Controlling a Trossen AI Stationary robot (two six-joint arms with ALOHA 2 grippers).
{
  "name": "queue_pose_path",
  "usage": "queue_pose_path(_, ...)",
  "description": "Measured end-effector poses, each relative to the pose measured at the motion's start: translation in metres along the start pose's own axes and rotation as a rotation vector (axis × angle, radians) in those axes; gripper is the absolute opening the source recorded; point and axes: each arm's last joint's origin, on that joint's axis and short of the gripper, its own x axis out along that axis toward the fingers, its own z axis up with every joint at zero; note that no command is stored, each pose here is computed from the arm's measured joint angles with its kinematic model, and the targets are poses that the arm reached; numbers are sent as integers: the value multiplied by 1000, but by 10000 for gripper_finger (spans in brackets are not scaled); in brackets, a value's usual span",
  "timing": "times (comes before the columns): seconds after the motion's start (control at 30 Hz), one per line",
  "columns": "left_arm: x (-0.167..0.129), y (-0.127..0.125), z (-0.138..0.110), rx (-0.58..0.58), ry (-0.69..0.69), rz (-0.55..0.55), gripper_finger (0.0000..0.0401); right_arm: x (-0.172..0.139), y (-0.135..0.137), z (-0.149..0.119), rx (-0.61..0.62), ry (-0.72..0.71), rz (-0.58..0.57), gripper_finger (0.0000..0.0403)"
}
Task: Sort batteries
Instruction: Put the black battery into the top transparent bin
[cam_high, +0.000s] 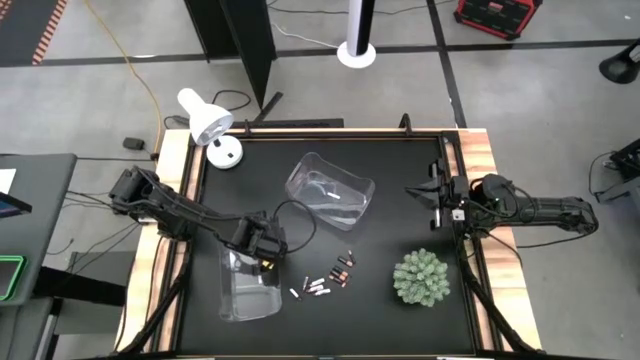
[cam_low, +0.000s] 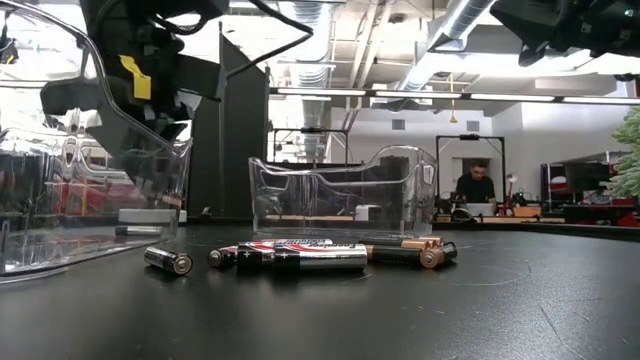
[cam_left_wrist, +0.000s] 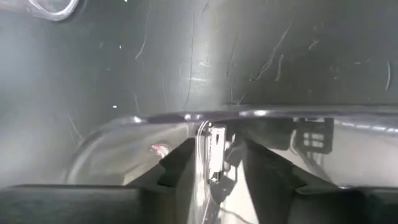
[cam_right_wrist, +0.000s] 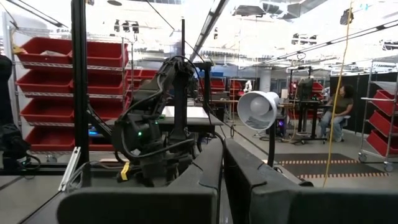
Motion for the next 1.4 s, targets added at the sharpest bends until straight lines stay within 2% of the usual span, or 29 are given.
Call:
queue_pose_path(0.13,-13,3,3,-6,48,15,172,0,0,0,0,2,0,36)
queue_pose_path(0.27,-36,8,11,-51,79,44,177,1,0,-2,0,21,1,36)
queue_pose_path(0.4,-62,8,29,-43,-11,16,170,6,0,-4,2,51,4,36)
queue_pose_path(0.57,-85,5,46,-14,-150,-12,163,24,4,10,-8,129,40,36)
queue_pose_path(0.67,-88,1,52,-10,-225,-22,163,41,9,20,-16,221,80,36)
queue_pose_path(0.73,-85,-4,56,9,-272,-68,163,52,14,25,-19,298,111,36)
queue_pose_path(0.87,-70,-14,62,64,-266,-133,162,73,26,29,-47,454,187,42)
queue_pose_path(1.03,-63,-17,65,60,-257,-124,162,96,45,22,-58,698,271,79)
queue_pose_path(1.2,-64,-18,68,59,-297,-114,162,118,67,10,-35,921,321,145)
queue_pose_path(1.3,-64,-18,69,76,-302,-110,162,134,80,1,-10,1041,320,185)
queue_pose_path(1.4,-64,-17,68,82,-294,-107,162,150,88,-13,59,1140,268,206)
